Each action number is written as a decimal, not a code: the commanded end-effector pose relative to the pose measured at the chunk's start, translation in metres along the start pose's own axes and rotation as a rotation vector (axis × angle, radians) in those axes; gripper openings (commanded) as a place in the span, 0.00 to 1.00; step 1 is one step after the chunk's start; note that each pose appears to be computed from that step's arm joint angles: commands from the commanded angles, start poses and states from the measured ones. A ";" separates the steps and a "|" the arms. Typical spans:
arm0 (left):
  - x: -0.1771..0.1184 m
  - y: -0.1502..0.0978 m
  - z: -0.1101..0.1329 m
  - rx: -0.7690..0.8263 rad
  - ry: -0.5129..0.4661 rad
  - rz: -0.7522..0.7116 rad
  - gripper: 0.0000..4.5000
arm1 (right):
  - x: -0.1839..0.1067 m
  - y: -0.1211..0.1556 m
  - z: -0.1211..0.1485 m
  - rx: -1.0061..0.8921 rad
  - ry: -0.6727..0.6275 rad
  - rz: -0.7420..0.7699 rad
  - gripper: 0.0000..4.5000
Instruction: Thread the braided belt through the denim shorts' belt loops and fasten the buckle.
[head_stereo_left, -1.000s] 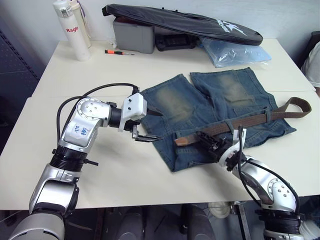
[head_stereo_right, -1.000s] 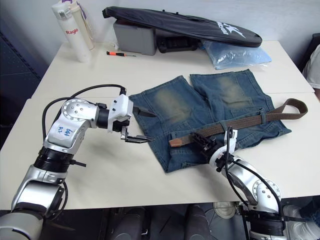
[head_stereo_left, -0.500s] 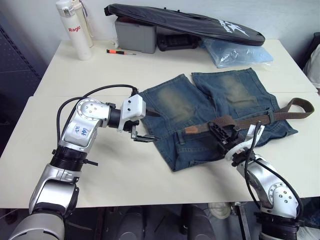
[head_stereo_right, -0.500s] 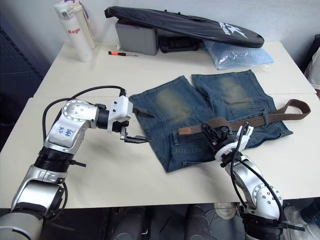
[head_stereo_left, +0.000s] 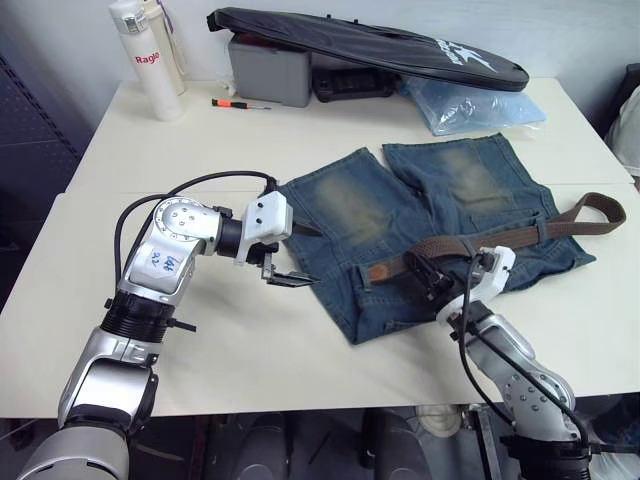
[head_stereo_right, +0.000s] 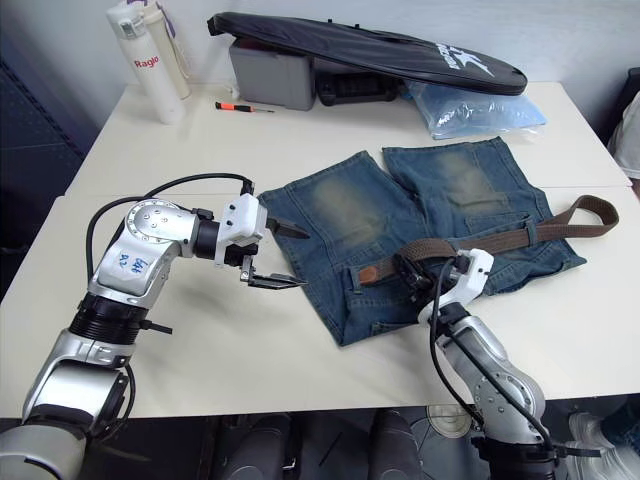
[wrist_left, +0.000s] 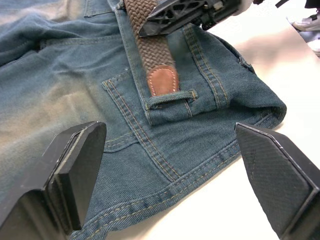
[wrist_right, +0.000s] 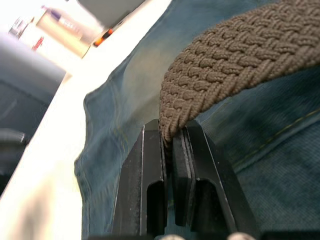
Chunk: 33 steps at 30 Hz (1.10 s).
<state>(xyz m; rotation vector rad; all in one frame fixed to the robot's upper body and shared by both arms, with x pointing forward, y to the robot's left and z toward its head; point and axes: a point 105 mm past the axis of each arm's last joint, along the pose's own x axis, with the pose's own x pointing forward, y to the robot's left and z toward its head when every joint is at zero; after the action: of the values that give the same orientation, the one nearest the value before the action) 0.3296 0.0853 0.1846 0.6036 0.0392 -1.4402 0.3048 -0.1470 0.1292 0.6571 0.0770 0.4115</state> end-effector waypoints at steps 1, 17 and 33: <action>-0.005 0.004 0.008 0.030 0.005 0.006 1.00 | 0.000 0.017 0.002 -0.020 -0.013 0.092 0.01; -0.005 0.002 0.010 0.026 0.012 0.006 1.00 | 0.019 0.013 -0.066 -0.270 0.348 0.068 0.01; -0.002 0.002 0.009 0.033 0.015 0.001 1.00 | 0.015 0.024 -0.038 -0.124 0.269 0.068 0.61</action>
<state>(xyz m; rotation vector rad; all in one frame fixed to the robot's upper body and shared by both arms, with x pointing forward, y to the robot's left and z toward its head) 0.3303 0.0874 0.1835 0.6065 0.0737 -1.4313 0.3038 -0.0908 0.1127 0.4136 0.2784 0.6168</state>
